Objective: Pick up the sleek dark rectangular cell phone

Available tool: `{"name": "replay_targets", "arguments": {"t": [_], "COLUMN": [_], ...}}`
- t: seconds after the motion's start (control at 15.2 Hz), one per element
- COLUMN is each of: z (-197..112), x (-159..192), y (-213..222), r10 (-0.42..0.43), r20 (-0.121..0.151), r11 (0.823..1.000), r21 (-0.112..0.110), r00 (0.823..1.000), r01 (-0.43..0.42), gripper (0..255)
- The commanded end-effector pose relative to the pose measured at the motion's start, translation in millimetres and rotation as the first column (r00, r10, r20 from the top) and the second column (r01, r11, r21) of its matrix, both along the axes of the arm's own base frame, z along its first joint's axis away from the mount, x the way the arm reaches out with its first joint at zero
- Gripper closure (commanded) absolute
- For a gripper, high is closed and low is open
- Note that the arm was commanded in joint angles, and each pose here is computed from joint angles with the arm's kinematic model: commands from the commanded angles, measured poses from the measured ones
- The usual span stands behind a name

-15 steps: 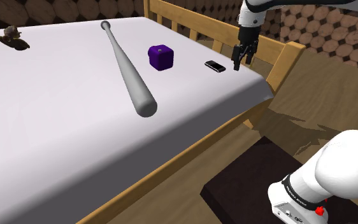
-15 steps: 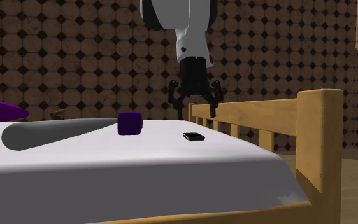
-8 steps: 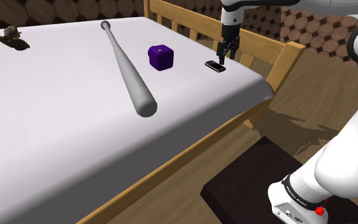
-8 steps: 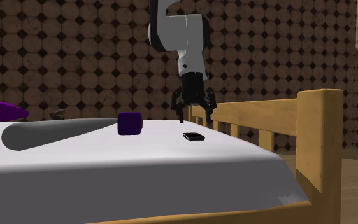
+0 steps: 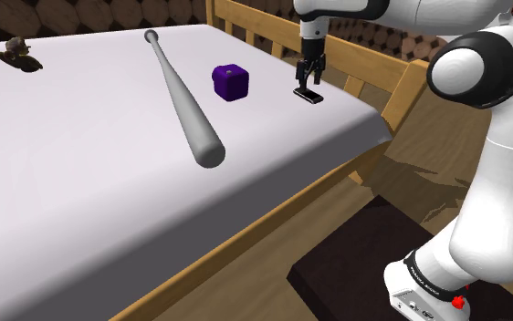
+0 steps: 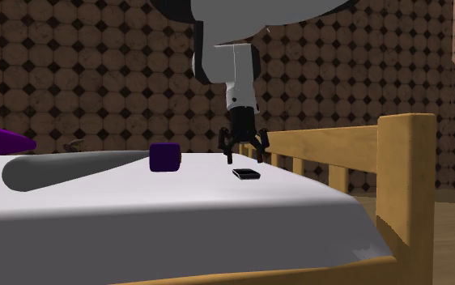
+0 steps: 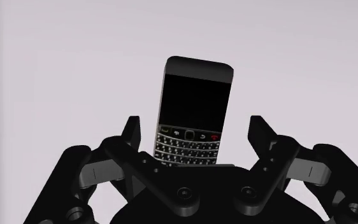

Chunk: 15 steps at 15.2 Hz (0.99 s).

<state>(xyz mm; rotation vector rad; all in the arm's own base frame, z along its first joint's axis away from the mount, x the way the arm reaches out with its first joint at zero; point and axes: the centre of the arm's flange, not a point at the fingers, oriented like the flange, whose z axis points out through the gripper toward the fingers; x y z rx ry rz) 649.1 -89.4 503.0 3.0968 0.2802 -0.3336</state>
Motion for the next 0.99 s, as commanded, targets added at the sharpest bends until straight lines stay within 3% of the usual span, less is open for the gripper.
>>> {"name": "replay_targets", "arguments": {"t": [0.0, 0.33, 0.4, 0.92], "z": [-10.3, -29.2, -28.7, -28.8], "x": [1.0, 0.9, 0.6, 0.9], "y": [-0.4, -0.4, -0.6, -0.9], "r10": [0.001, 0.001, 0.001, 0.001], "r20": [0.0, 0.0, 0.0, 0.0], "r11": [1.0, 1.0, 1.0, 1.0], "r21": [0.0, 0.0, 0.0, 0.0], "r00": [1.0, 1.0, 1.0, 1.0], "r01": [-0.001, -0.001, -0.001, -0.001], "gripper": [0, 0, 255, 255]}}
